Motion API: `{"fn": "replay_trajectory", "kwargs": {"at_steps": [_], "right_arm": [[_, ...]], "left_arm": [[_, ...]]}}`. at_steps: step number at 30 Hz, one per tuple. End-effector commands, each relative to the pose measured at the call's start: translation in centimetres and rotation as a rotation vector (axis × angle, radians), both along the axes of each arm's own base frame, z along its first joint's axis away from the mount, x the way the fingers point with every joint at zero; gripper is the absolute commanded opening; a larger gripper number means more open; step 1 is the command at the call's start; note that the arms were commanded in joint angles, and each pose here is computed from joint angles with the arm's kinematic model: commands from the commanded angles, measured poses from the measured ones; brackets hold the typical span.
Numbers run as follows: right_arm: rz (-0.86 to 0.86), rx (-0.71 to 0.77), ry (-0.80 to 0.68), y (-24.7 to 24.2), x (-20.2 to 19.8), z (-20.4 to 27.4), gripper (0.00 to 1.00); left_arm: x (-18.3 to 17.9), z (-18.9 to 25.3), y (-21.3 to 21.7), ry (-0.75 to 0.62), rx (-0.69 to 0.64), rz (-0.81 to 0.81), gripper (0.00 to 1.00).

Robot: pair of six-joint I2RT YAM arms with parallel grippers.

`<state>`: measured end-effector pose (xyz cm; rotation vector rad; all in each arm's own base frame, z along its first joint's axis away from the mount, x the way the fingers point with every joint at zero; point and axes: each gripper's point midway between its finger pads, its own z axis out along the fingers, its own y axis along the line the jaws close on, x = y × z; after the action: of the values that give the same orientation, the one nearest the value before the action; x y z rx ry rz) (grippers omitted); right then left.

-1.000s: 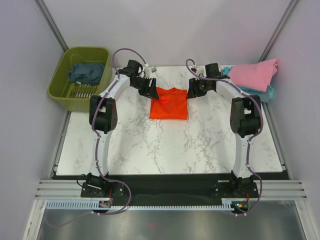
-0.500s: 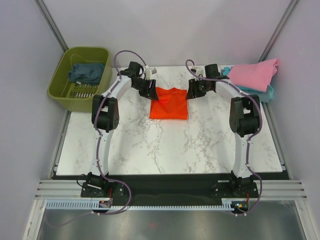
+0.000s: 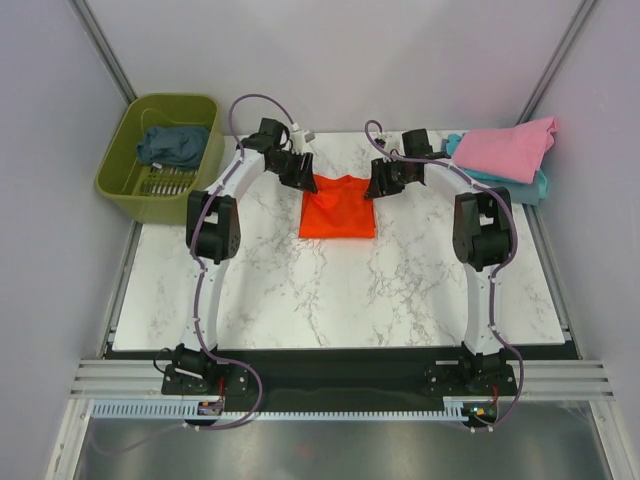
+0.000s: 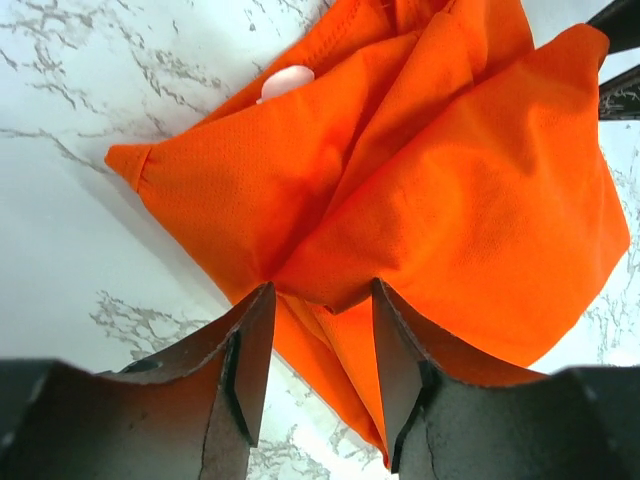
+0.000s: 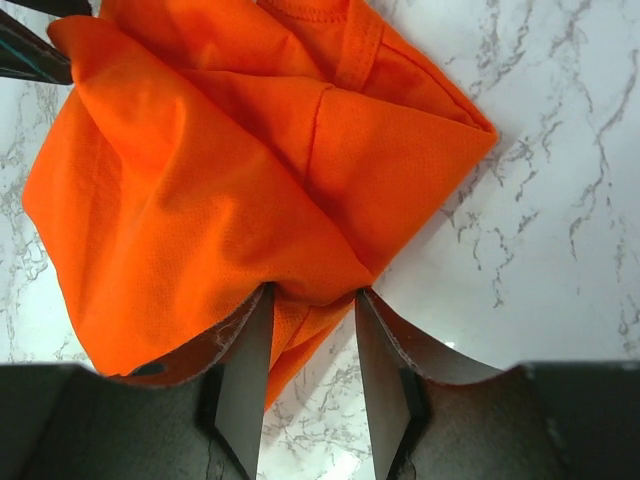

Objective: Fold and stack the t-shirts
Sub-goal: Fold the tshirt

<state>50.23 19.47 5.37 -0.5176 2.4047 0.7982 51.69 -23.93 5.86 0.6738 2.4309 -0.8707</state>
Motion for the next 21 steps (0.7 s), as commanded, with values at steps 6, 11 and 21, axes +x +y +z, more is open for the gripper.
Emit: {"fn": "replay_trajectory", "kwargs": {"at_steps": [6,11,21], "right_arm": [[0.053,0.042,-0.074,2.4,1.0,1.9,0.35],[0.050,0.035,-0.094,2.2,1.2,2.6,0.26],[0.038,0.044,-0.176,2.1,2.0,6.6,0.01]], "left_arm": [[1.2,-0.2,-1.4,-0.042,-0.003,0.005,0.42],[1.3,0.3,-1.3,-0.060,0.001,-0.002,0.11],[2.2,6.1,-1.3,-0.164,-0.054,-0.005,0.02]]}}
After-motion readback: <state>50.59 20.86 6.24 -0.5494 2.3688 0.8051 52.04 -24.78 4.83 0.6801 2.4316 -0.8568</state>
